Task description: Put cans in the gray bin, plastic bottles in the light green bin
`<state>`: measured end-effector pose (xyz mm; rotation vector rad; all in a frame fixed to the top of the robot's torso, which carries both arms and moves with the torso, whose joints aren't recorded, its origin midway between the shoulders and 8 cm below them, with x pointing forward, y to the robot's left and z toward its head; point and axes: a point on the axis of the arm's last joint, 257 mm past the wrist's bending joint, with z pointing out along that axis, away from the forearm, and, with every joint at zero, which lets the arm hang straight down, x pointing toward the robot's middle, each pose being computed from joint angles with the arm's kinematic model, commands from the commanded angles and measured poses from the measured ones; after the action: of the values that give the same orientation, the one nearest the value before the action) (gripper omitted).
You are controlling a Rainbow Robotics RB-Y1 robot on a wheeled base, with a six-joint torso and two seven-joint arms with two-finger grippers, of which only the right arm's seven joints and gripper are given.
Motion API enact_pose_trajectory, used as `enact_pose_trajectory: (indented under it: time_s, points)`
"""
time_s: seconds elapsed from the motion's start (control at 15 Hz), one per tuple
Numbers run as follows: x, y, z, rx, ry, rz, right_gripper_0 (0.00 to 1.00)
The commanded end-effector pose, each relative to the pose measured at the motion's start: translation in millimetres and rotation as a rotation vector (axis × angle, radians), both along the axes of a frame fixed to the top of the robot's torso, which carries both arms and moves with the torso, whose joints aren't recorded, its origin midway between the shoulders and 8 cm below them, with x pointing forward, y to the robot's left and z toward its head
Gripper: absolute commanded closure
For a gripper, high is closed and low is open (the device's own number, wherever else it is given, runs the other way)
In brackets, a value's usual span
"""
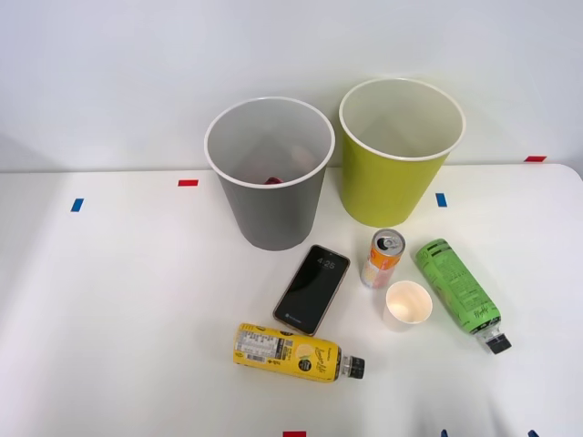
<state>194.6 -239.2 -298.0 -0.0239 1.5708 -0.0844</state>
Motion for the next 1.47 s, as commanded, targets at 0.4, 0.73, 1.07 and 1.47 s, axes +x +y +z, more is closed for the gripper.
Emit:
enact_pose_trajectory:
  time_s: [0.4, 0.73, 1.07, 1.47]
  points:
    - [0.0, 0.0, 0.0, 0.000, 0.000, 0.000, 0.00]
    - [0.0, 0.0, 0.0, 0.000, 0.000, 0.000, 0.00]
    - [0.0, 0.0, 0.0, 0.000, 0.000, 0.000, 0.00]
    - [0.0, 0.0, 0.0, 0.000, 0.000, 0.000, 0.00]
